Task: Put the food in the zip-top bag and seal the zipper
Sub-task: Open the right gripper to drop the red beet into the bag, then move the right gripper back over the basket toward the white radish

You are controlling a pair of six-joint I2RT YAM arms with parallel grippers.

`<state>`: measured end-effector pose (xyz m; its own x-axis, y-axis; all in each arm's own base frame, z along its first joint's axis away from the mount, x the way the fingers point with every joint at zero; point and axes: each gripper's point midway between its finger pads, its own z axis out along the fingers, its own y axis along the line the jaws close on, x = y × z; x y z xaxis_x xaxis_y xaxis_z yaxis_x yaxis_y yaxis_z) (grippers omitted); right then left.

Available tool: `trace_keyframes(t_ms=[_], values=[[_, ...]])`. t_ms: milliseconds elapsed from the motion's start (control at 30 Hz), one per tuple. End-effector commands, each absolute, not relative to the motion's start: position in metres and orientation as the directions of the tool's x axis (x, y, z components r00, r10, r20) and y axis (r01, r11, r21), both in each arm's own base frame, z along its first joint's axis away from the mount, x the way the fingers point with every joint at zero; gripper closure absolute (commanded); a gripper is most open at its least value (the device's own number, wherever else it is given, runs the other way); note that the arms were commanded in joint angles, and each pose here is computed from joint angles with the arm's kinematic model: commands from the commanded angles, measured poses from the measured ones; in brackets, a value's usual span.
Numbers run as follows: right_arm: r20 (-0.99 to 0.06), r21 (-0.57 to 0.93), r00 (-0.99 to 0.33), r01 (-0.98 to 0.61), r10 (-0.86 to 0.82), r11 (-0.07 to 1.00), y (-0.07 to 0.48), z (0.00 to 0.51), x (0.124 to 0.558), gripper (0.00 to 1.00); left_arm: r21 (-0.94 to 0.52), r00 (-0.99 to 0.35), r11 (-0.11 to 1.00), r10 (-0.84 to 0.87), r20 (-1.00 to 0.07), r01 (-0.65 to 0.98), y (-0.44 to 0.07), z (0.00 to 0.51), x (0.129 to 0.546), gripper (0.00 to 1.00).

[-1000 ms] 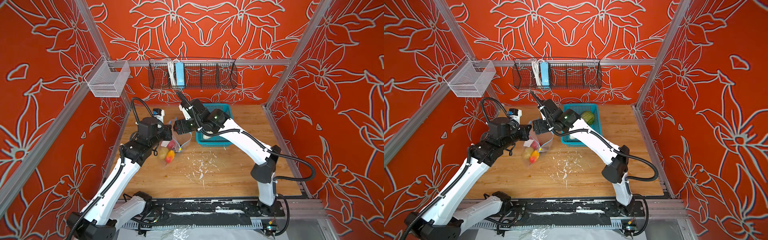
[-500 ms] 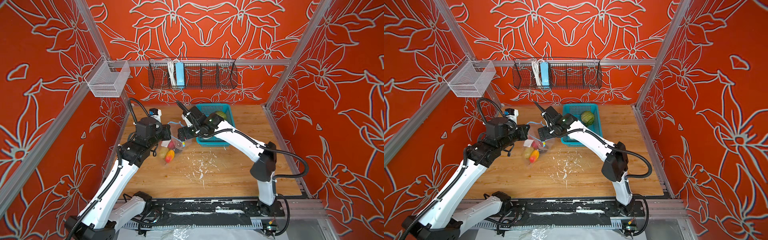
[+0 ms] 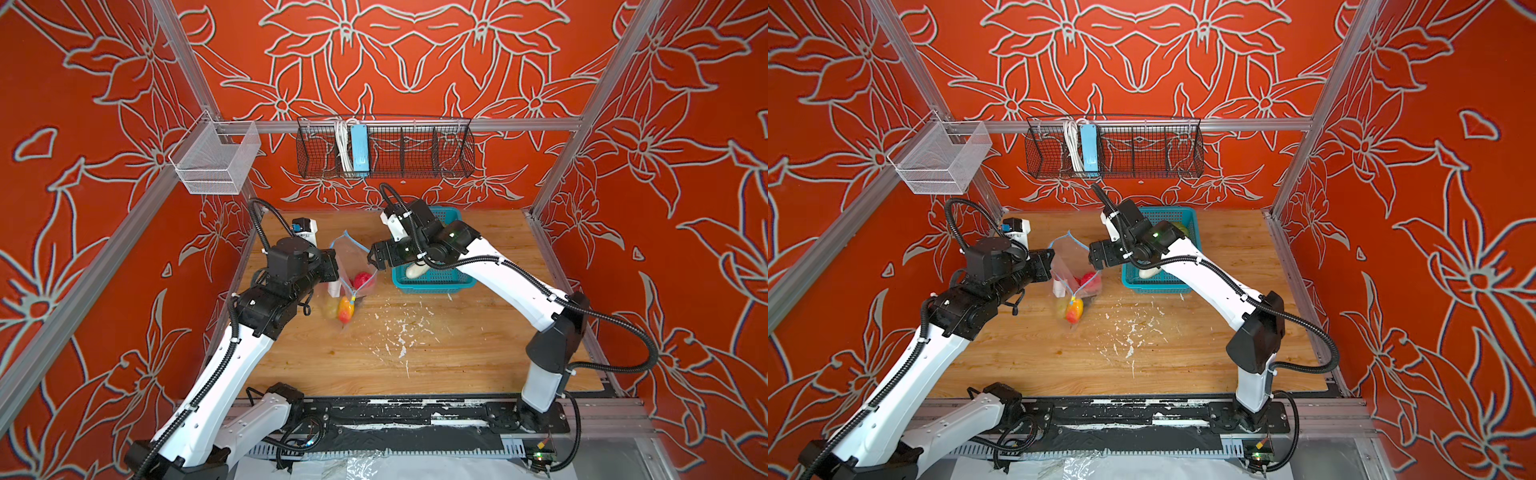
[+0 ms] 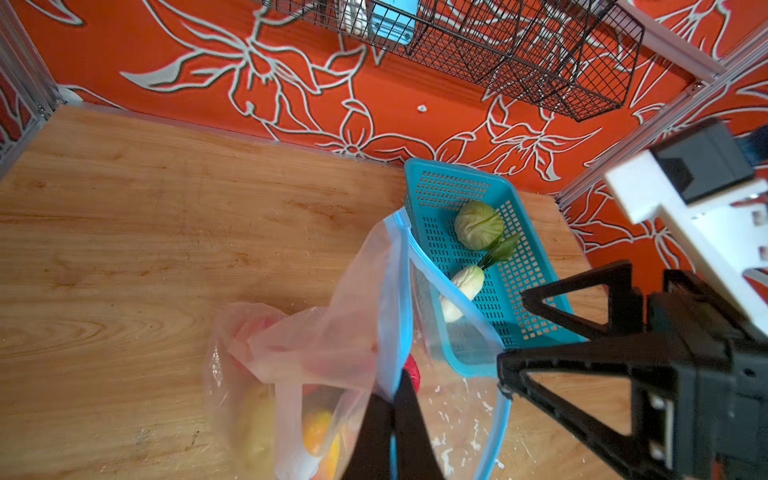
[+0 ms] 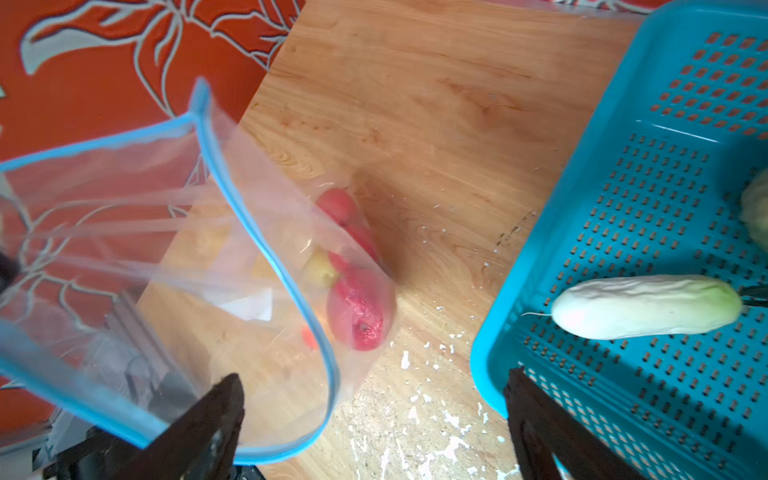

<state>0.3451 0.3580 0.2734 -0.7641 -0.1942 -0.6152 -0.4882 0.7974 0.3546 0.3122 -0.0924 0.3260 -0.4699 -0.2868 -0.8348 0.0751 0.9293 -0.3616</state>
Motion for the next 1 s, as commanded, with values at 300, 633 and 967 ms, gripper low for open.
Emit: trace_keyframes(t_ms=[300,633,967], values=[[-0.647,0.386,-0.749,-0.482,-0.142,0.786,0.333,0.299,0.343,0.02,-0.394,-0.439,0.917,-0.329,-0.836,0.064,-0.093,0.329,0.322,1.00],[-0.609,0.346,-0.790,-0.344,-0.070,0.873,0.309,0.280,0.363,0.02,-0.393,-0.467,0.915,-0.309,-0.829,0.090,-0.102,0.317,0.332,1.00],[-0.573,0.248,-0.818,-0.222,-0.042,0.943,0.277,0.266,0.386,0.02,-0.367,-0.483,0.920,-0.260,-0.836,0.140,-0.114,0.305,0.344,1.00]])
